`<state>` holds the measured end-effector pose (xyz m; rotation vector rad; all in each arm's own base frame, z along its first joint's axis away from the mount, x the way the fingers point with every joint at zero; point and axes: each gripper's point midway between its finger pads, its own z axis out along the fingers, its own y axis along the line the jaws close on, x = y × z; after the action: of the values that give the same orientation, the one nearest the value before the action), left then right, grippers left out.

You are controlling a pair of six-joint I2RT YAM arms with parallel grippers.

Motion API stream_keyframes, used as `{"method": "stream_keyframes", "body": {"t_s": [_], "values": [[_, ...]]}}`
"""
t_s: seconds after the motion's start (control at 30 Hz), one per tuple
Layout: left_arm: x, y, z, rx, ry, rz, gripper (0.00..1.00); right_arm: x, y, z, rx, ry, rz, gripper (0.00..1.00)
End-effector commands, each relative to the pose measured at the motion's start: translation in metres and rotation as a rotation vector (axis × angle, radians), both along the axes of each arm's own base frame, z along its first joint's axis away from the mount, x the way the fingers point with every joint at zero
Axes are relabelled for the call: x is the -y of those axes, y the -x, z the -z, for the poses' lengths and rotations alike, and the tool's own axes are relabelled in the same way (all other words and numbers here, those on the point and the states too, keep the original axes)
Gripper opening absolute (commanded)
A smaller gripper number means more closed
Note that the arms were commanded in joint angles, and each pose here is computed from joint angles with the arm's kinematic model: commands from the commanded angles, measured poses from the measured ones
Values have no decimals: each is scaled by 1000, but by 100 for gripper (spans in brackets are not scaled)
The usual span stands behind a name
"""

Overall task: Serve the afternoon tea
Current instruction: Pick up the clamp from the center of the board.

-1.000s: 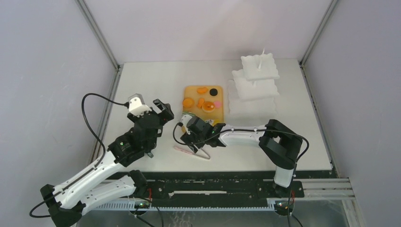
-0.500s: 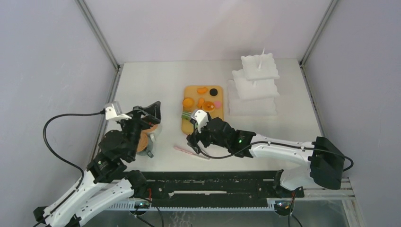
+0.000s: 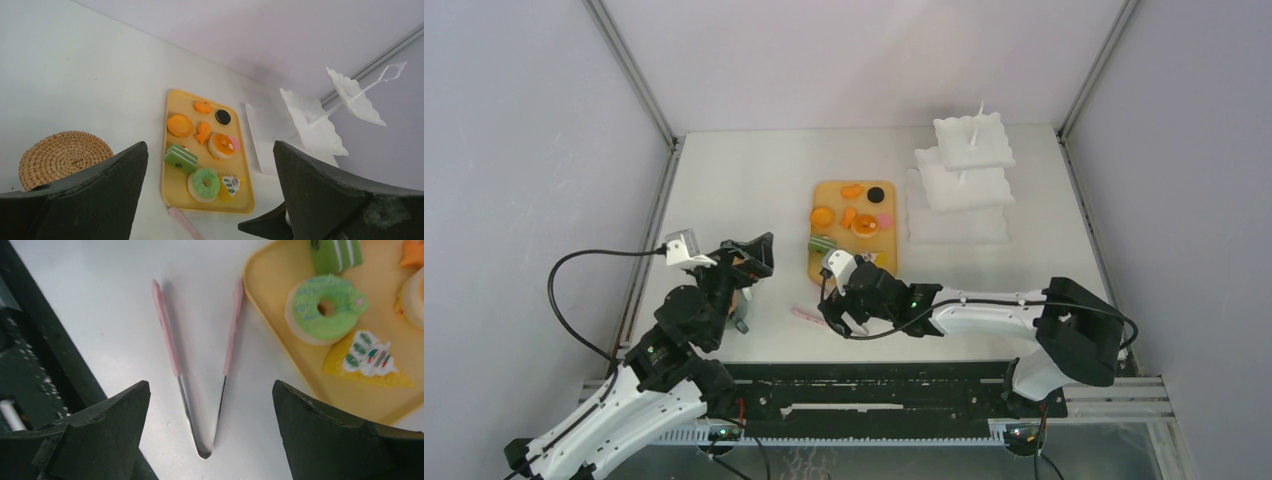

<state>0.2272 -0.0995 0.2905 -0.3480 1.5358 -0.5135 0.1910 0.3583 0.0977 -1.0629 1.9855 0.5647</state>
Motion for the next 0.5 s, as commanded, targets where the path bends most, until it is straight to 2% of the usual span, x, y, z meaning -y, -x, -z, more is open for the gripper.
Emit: {"method": "stream_keyframes", "body": {"t_s": [0.0, 0.47], "values": [[-6, -1, 1, 13, 71, -37, 100, -3, -9, 10, 43, -6, 60, 99], [-13, -1, 16, 12, 107, -74, 100, -9, -4, 55, 7, 67, 42, 97]]}}
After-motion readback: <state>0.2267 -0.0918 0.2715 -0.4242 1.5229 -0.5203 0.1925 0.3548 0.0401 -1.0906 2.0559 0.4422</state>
